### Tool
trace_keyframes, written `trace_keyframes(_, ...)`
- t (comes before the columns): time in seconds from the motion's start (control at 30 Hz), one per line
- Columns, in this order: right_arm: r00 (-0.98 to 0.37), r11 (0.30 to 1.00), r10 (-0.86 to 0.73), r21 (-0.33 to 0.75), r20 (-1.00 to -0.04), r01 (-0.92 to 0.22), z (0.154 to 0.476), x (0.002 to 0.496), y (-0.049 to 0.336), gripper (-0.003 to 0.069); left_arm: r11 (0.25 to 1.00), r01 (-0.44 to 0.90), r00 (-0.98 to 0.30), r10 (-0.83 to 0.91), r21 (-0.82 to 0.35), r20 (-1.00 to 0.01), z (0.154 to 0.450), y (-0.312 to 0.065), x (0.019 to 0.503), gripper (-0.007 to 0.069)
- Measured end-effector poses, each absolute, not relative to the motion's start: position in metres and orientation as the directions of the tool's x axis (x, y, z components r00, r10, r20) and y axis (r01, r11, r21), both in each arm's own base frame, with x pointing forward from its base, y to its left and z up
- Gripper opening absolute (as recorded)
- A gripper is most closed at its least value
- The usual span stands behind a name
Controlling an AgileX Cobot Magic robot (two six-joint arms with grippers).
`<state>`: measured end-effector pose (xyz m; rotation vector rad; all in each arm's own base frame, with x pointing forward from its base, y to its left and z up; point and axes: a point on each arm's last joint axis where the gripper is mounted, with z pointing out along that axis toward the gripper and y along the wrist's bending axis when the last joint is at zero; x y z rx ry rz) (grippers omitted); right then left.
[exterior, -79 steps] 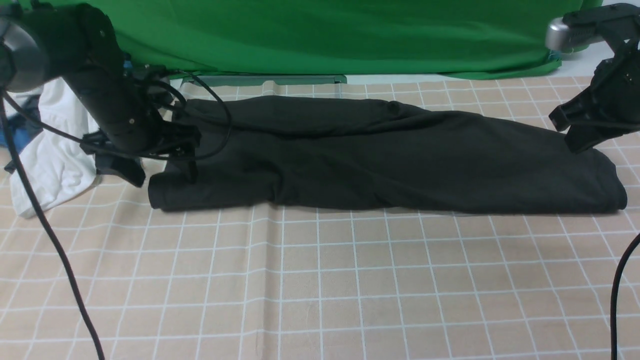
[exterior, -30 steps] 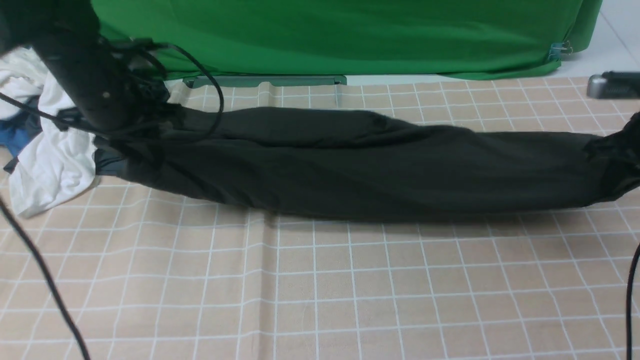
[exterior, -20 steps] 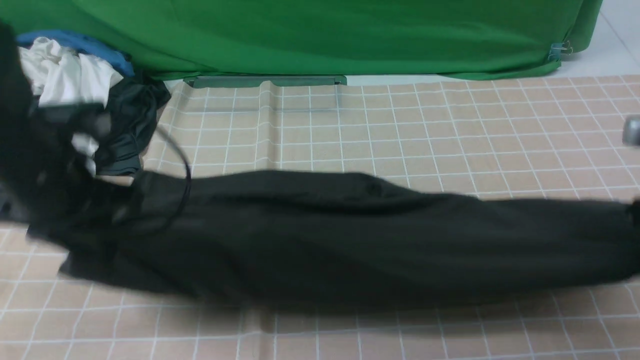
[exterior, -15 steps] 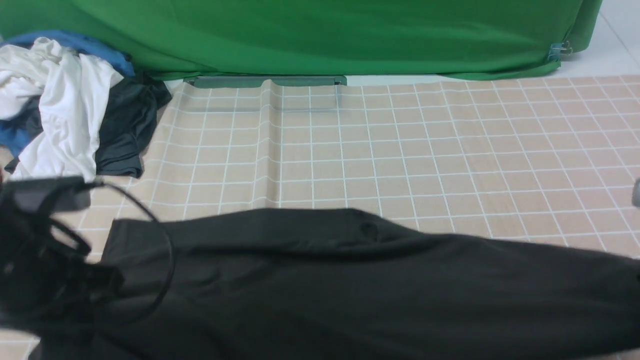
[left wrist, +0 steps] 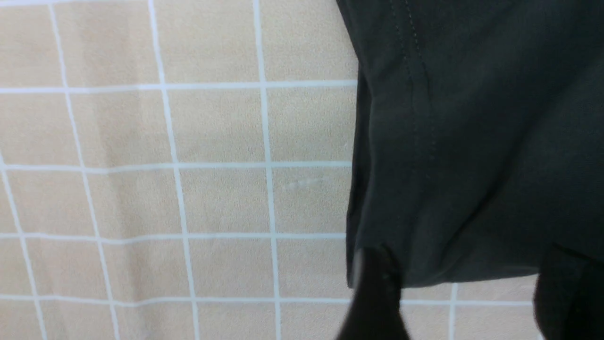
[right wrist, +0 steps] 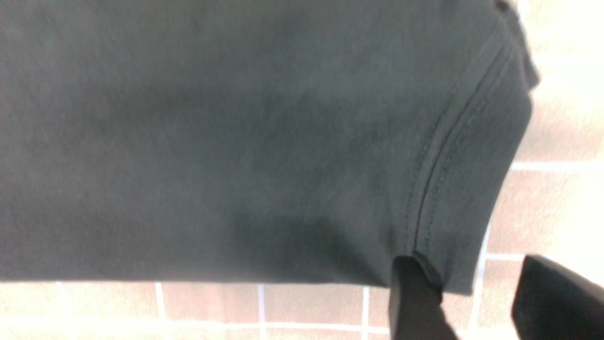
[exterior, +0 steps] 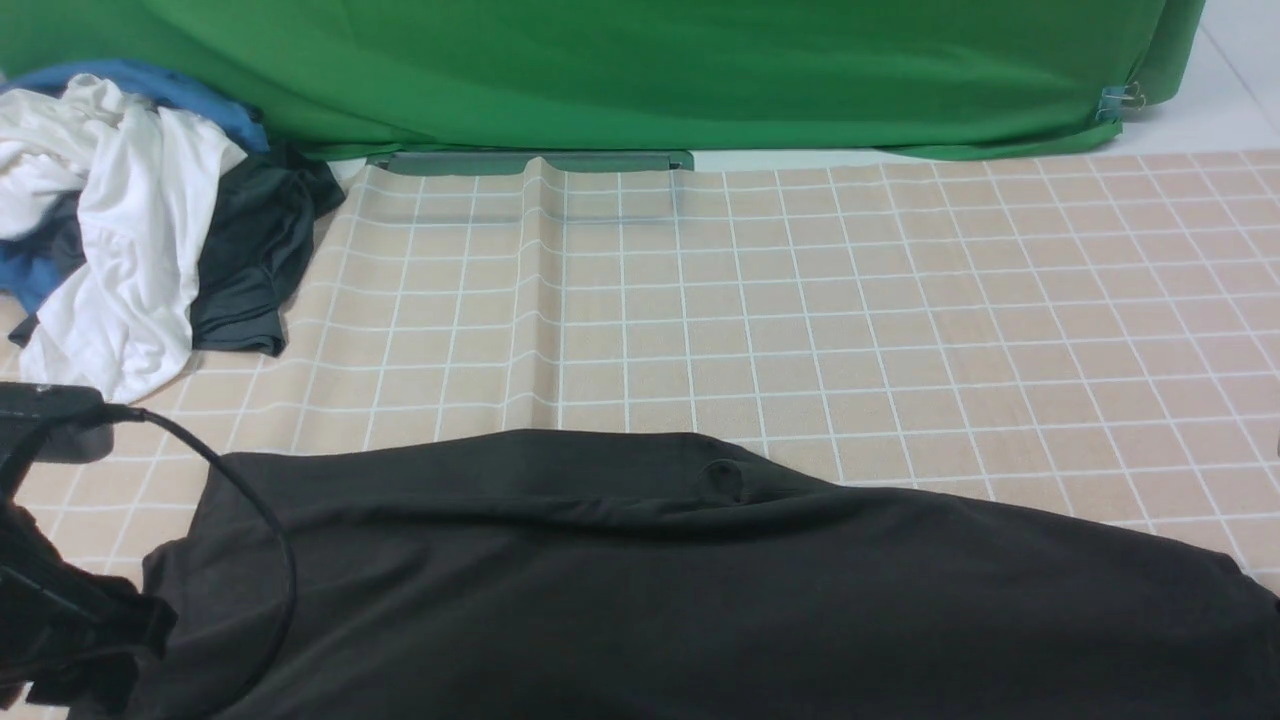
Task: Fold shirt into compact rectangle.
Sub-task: 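Fold the black garment in half by bringing its near edge over to the far edge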
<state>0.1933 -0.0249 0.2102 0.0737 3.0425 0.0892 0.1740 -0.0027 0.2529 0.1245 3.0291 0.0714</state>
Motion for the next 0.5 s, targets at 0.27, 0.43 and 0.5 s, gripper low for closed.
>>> trace_keyframes(0.27,-0.992,0.995,0.084,0.063,-0.099,0.078,0.21,0.194,-0.025,0.0341,0.99,0.057,-0.961,0.018,-0.132,-0.276,0.263,-0.02,0.196,0.0445)
trace_keyframes(0.43,-0.988,0.995,0.088,0.06,-0.128,0.081,0.211,0.196,-0.026,0.0341,0.985,0.09,-0.977,0.058,-0.148,-0.204,0.233,-0.026,0.221,0.0152)
trace_keyframes(0.5,-0.987,0.995,0.088,0.059,-0.131,0.081,0.211,0.197,-0.026,0.0341,0.987,0.098,-0.986,0.079,-0.124,-0.149,0.216,-0.024,0.231,0.0064)
